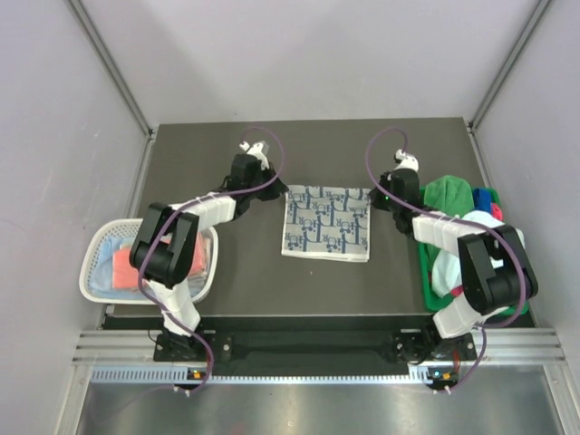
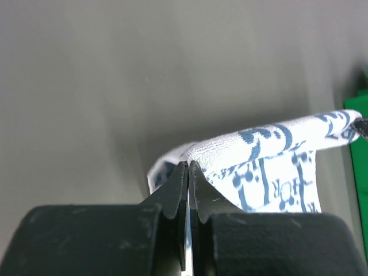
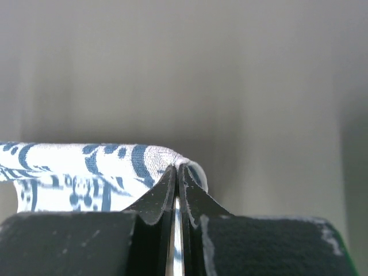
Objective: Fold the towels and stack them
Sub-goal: Fold the towel
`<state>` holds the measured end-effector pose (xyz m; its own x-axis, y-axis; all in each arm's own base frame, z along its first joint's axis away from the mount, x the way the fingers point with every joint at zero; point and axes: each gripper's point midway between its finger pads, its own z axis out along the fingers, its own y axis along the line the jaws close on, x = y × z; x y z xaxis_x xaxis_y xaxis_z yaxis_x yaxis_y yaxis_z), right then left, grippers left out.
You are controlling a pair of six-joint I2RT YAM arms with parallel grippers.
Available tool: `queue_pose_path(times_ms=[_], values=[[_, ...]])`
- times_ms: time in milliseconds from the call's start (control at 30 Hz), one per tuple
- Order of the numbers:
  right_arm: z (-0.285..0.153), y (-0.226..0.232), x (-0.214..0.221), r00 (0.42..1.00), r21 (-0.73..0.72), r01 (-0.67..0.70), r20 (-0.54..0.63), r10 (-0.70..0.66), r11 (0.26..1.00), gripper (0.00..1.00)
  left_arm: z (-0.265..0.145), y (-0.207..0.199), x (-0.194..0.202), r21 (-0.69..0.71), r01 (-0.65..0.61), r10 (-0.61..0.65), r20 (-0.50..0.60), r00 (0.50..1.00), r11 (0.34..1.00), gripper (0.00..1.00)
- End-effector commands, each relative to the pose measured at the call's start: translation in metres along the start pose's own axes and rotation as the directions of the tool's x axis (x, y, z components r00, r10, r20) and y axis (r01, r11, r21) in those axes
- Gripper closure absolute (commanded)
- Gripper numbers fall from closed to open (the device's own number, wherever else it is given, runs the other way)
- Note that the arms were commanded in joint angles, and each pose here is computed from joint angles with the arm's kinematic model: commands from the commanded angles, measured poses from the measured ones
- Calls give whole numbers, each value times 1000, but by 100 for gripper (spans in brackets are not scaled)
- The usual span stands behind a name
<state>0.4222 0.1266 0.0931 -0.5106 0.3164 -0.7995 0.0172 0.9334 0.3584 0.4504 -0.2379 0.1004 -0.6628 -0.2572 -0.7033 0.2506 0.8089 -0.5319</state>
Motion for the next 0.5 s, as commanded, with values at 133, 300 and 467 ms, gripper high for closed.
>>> queue_pose_path(times_ms=[133, 300, 467], values=[[-40, 12, -13, 994, -79, -33, 98, 41, 996, 100, -30, -20, 13, 93, -15, 12, 32, 999, 996, 100], [-58, 4, 17, 997, -85, -42, 62, 47, 996, 100, -47, -26, 34, 116, -16, 13, 26, 1000, 993, 100], [-76, 4, 38, 997, -107, -56, 38, 60, 993, 100, -60, -26, 53, 106, -19, 18, 12, 1000, 994, 100]])
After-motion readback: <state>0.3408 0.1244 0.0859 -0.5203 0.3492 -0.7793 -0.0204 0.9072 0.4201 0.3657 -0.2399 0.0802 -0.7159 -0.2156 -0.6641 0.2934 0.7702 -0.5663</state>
